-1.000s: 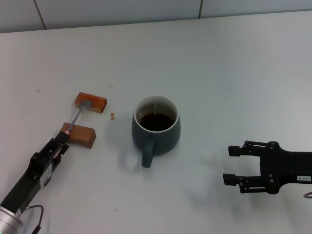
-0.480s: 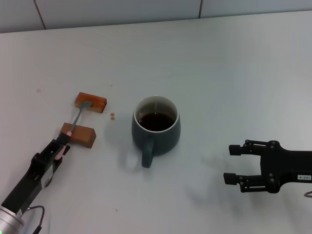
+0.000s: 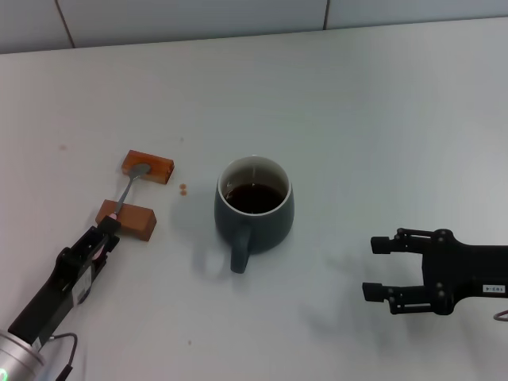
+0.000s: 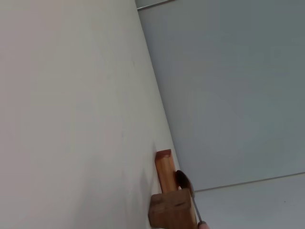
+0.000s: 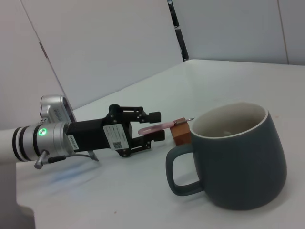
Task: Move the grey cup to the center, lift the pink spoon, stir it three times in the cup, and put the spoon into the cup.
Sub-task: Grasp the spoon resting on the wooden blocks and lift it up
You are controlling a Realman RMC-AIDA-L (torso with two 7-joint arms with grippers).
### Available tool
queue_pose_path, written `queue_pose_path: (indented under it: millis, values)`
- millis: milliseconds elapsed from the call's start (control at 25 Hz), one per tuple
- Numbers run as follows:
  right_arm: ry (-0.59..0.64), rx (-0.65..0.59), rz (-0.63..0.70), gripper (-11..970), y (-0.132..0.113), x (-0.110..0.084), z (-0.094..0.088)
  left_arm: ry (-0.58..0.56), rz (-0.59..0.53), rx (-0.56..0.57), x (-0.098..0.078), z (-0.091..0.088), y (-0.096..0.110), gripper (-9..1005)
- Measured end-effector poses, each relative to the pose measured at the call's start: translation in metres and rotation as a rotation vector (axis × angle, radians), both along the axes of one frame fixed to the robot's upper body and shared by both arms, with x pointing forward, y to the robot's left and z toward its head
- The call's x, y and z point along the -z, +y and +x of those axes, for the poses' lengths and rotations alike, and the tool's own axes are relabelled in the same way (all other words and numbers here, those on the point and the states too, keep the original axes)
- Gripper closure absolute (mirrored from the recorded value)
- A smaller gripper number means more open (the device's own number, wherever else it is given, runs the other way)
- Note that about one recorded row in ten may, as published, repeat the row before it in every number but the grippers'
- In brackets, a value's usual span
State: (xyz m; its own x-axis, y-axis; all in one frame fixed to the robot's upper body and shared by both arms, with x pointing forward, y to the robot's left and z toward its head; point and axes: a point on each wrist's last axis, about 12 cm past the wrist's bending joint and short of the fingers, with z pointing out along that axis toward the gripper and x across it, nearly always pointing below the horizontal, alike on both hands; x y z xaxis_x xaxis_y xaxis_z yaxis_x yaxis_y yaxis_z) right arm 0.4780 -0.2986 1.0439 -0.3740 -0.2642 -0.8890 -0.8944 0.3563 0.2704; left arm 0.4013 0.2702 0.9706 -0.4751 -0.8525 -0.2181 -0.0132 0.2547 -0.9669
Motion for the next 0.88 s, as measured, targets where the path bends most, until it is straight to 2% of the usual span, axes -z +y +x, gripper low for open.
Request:
queue_pose_path:
  millis: [240,880]
  values:
    - [-0.003,-0.007,-0.004,149,0.0010,-0.0008,0.0019,0.006,0.003,-0.003,0.0007,0.0008,0.0000,657]
    - [0.000,-0.014,-0.011,150,0.0008,-0.0012,0.0028,0.021,-0.001,0.005,0.0015,0.0039,-0.0028,682]
